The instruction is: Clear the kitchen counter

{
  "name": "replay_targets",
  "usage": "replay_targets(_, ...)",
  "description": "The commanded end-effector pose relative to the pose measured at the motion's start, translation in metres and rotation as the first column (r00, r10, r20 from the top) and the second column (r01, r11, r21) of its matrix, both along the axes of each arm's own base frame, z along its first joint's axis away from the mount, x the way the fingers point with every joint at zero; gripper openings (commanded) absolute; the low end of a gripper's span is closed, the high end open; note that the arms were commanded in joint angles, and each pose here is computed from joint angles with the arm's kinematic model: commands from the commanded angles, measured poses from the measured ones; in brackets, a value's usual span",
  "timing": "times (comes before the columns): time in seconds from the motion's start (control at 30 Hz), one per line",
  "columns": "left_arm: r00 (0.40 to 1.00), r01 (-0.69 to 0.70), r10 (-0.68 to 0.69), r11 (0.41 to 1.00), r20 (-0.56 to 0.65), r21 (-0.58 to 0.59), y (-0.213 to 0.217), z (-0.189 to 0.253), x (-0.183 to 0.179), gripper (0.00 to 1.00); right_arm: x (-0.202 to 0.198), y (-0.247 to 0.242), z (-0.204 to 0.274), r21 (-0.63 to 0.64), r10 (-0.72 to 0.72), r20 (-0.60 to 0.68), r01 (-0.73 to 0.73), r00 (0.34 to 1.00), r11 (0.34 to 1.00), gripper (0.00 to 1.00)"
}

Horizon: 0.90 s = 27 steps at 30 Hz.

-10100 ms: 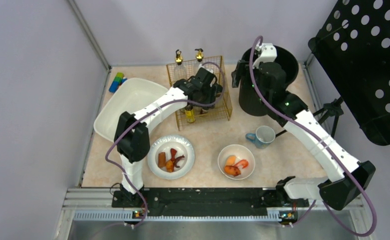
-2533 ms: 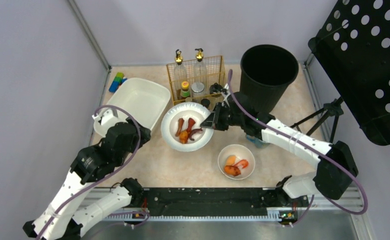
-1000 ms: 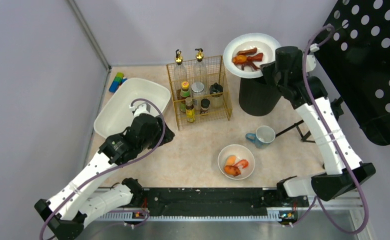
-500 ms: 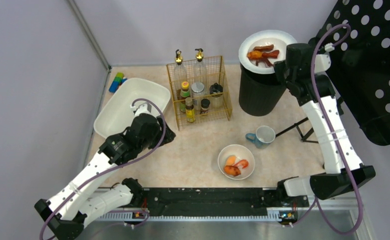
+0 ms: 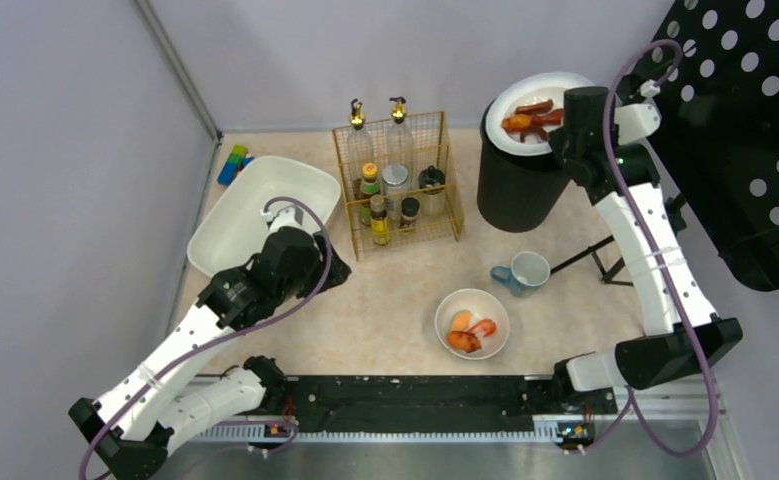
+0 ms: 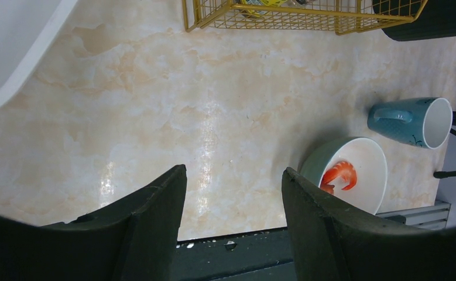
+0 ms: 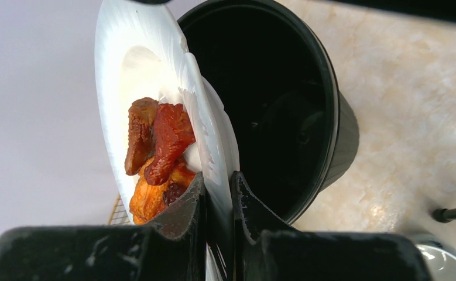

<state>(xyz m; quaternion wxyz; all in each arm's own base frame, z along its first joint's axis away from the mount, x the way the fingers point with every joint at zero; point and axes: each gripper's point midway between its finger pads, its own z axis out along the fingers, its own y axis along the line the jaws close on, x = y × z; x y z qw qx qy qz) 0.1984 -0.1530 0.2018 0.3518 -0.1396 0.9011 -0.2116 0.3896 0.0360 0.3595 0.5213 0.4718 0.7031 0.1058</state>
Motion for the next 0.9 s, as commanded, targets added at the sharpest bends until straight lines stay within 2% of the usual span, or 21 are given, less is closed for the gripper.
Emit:
replay_targets(0.0, 0.999, 0.014, -0.013, 0.999, 0.039, -0.029, -0.008, 0.010, 0.007, 0.65, 0.009, -0.016, 0.081, 0.026, -0.073, 0.256, 0.069, 0.964, 0.997, 0.00)
replay_targets(0.5, 0.999, 0.033, -0.032, 0.999, 0.026, -0.015, -0.012, 0.005, 0.010, 0.65, 0.013, -0.038, 0.070, -0.093, -0.122, 0.199, 0.143, 0.972, 0.985, 0.00)
replay_targets(0.87, 0.999, 0.038, -0.038, 0.999, 0.029, -0.014, -0.012, 0.006, 0.010, 0.65, 0.032, -0.032, 0.061, -0.175, -0.069, 0.151, 0.095, 0.986, 0.980, 0.00)
